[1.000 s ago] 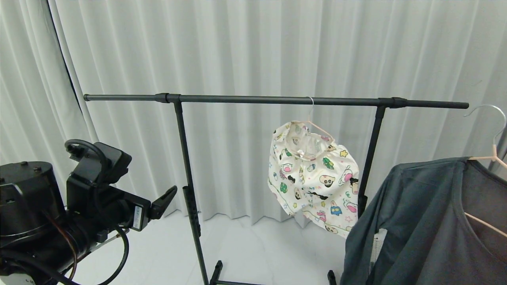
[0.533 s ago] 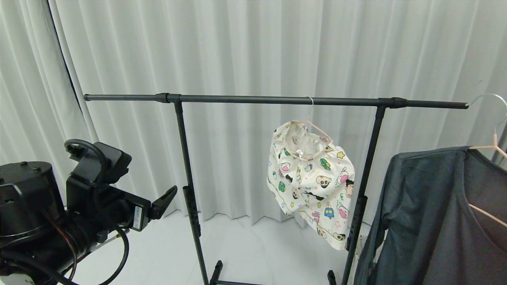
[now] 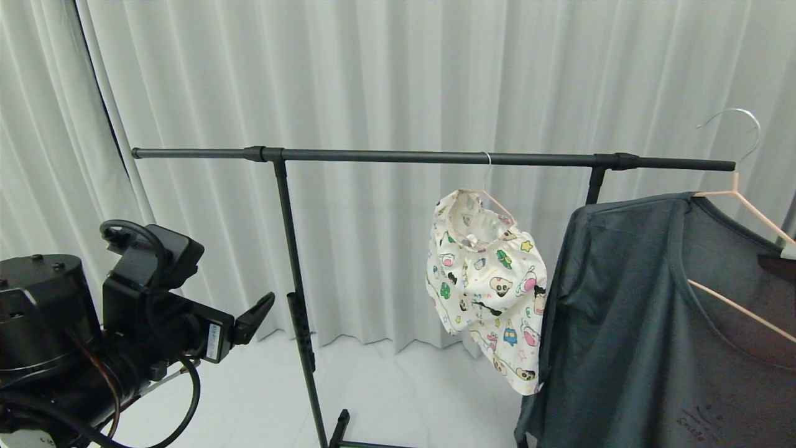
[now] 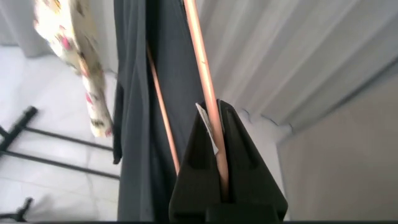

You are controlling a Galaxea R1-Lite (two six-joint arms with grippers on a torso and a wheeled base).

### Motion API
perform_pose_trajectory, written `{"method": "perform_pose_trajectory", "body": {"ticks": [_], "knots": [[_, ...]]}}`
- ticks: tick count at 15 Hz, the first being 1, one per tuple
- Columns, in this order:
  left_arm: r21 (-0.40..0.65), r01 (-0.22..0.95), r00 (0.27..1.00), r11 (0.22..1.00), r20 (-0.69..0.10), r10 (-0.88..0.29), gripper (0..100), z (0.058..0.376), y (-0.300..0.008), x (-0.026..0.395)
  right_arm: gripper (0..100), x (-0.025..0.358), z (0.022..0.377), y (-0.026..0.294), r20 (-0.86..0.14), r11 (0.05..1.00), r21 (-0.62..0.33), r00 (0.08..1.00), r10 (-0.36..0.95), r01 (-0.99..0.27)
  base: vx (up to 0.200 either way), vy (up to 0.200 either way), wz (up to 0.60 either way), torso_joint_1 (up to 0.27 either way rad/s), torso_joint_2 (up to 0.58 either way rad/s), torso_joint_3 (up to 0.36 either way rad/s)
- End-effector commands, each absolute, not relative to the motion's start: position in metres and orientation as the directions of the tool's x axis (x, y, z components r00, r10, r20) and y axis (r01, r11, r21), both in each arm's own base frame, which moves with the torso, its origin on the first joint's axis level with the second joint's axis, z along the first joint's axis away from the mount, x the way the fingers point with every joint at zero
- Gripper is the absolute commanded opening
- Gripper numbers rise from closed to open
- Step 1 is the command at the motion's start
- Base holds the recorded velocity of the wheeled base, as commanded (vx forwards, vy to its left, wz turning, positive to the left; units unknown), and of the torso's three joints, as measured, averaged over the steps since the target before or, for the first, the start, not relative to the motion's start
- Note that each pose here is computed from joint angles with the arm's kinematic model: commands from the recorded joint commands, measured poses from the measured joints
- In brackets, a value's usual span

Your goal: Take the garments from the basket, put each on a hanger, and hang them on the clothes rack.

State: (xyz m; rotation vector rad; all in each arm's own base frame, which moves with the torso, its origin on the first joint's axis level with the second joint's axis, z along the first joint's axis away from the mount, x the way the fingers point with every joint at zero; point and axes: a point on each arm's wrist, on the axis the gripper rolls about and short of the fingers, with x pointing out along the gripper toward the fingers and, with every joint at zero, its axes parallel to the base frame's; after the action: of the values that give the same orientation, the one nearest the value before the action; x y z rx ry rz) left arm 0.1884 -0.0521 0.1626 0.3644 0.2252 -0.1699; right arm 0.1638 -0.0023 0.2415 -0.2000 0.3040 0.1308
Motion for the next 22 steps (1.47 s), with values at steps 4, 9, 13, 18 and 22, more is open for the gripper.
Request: {"method": "perform_pose_trajectory", "body": {"ticks": [4,9,13,18,22], "knots": [[0.332,0.168,0.965,0.928,-0.247,-0.086,100,0.163,-0.051,0.190,0,0.193,0.241,0.005,-0.328,0.967,-0.161,0.934,0.138,-0.200,0.000,0.000,0.00,0.000,0.00,0.000],[0.333,0.171,0.965,0.927,-0.246,-0.089,100,0.163,-0.052,0.190,0,0.196,0.240,0.007,-0.336,0.965,-0.159,0.931,0.146,-0.208,0.200,0.000,0.00,-0.004,0.00,0.003],[0.333,0.170,0.966,0.927,-0.244,-0.089,100,0.163,-0.052,0.189,0,0.196,0.239,0.011,-0.338,0.960,-0.158,0.926,0.165,-0.229,0.200,0.000,0.00,0.005,0.00,0.001],[0.333,0.170,0.966,0.928,-0.243,-0.089,100,0.164,-0.052,0.189,0,0.196,0.237,0.015,-0.347,0.955,-0.157,0.920,0.184,-0.250,0.200,0.000,0.00,0.002,0.00,0.003],[0.331,0.169,0.966,0.928,-0.242,-0.089,100,0.164,-0.052,0.189,0,0.204,0.230,0.016,-0.381,0.956,-0.151,0.907,0.180,-0.253,0.050,0.000,0.00,0.002,0.00,0.001]]}}
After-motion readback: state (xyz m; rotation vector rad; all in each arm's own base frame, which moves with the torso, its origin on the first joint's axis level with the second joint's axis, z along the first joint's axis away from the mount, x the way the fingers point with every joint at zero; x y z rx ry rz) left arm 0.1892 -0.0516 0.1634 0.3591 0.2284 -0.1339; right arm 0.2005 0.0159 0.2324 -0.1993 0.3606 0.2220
